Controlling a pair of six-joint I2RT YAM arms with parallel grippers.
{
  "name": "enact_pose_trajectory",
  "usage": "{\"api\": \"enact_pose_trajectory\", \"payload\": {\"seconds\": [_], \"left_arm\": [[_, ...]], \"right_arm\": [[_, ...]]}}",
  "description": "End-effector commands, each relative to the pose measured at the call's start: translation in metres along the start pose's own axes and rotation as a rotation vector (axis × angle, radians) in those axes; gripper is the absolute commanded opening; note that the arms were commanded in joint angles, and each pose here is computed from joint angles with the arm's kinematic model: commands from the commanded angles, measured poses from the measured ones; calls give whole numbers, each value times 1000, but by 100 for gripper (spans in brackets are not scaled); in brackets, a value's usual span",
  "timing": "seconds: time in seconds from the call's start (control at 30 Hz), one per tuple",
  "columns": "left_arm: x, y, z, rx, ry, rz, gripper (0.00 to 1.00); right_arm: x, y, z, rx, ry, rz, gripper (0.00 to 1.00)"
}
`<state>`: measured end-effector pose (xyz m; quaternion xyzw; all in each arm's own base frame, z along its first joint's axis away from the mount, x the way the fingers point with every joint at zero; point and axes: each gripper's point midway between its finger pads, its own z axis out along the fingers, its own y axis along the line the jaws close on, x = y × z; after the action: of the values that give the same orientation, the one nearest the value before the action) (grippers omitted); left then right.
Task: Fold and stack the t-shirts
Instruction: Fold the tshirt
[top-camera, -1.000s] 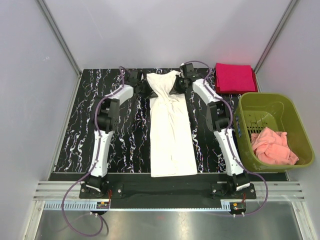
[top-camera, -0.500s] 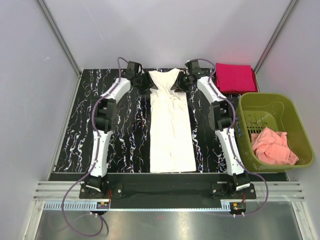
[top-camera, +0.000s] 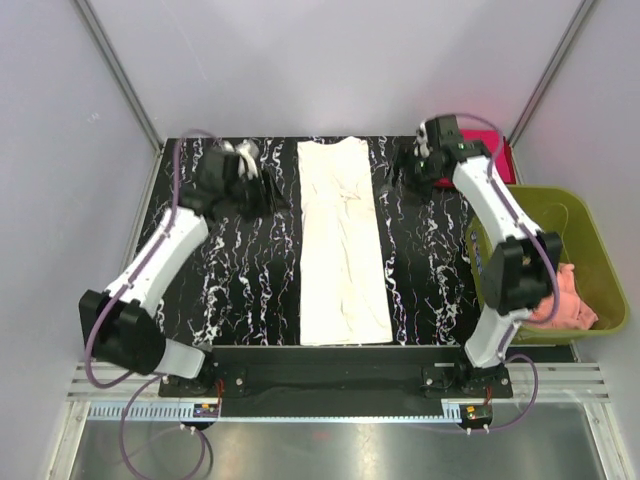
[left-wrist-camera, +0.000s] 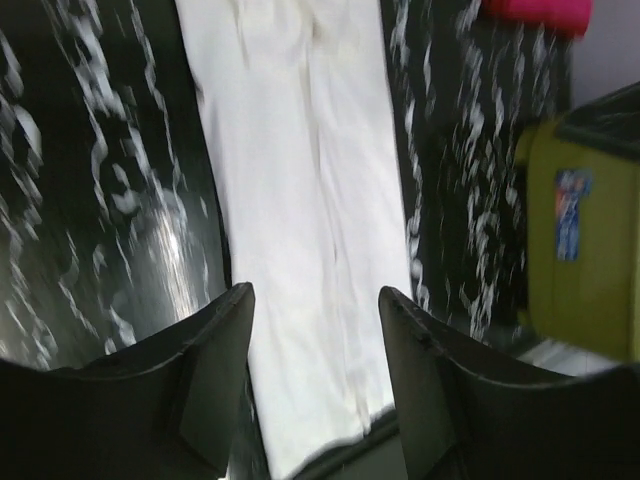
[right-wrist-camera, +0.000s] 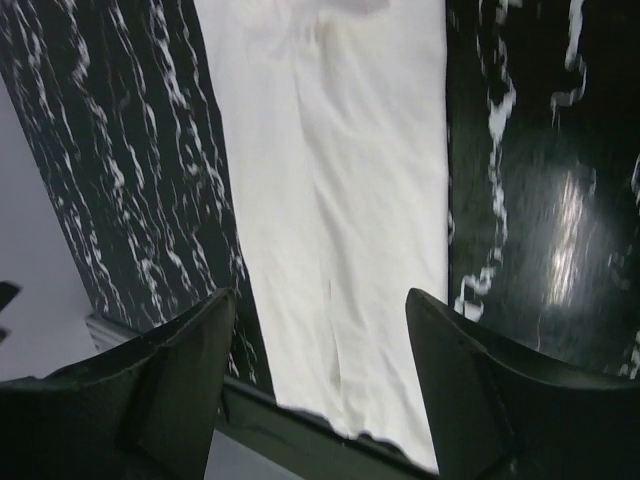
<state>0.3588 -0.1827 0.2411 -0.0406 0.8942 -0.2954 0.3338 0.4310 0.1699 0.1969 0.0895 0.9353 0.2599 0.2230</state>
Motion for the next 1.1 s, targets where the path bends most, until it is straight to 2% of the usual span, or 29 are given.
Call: {"api": "enact_pose_trajectory", "payload": {"seconds": [0.0, 0.03, 0.07, 0.1, 0.13, 0.17, 0.2, 0.27, 0.43, 0.57, 0.73, 0.93, 1.07], "left_arm": [[116, 15, 9, -18, 284, -69, 57], [131, 13, 6, -20, 307, -70, 58], [154, 1, 4, -5, 349, -76, 58], [179, 8, 3, -24, 397, -90, 58], [188, 5, 2, -11, 395, -91, 58], [204, 2, 0, -11, 424, -109, 58], [219, 11, 1, -26, 450, -124, 58], [234, 16, 1, -45, 476, -130, 57], [269, 30, 1, -47, 529, -185, 54], [282, 36, -3, -44, 554, -189, 52], [286, 37, -5, -21, 549, -191, 49], [299, 45, -5, -48, 576, -200, 48], [312, 52, -2, -73, 599, -211, 51]], "right_arm": [[69, -4, -19, -50, 125, 34, 77], [102, -21, -13, -33, 197, 65, 77], [116, -22, -15, -52, 217, 73, 76], [128, -17, -27, -90, 211, 76, 76], [140, -10, -28, -145, 232, 76, 75], [169, -24, -23, -125, 289, 105, 75], [178, -24, -28, -134, 282, 96, 71], [216, -40, -24, -102, 348, 102, 68], [276, -61, -27, -92, 426, 167, 58], [297, -75, -32, -50, 428, 196, 51], [302, -86, -30, -22, 388, 227, 46], [316, -104, -21, 58, 426, 267, 46], [324, -111, -18, 72, 430, 288, 50]]}}
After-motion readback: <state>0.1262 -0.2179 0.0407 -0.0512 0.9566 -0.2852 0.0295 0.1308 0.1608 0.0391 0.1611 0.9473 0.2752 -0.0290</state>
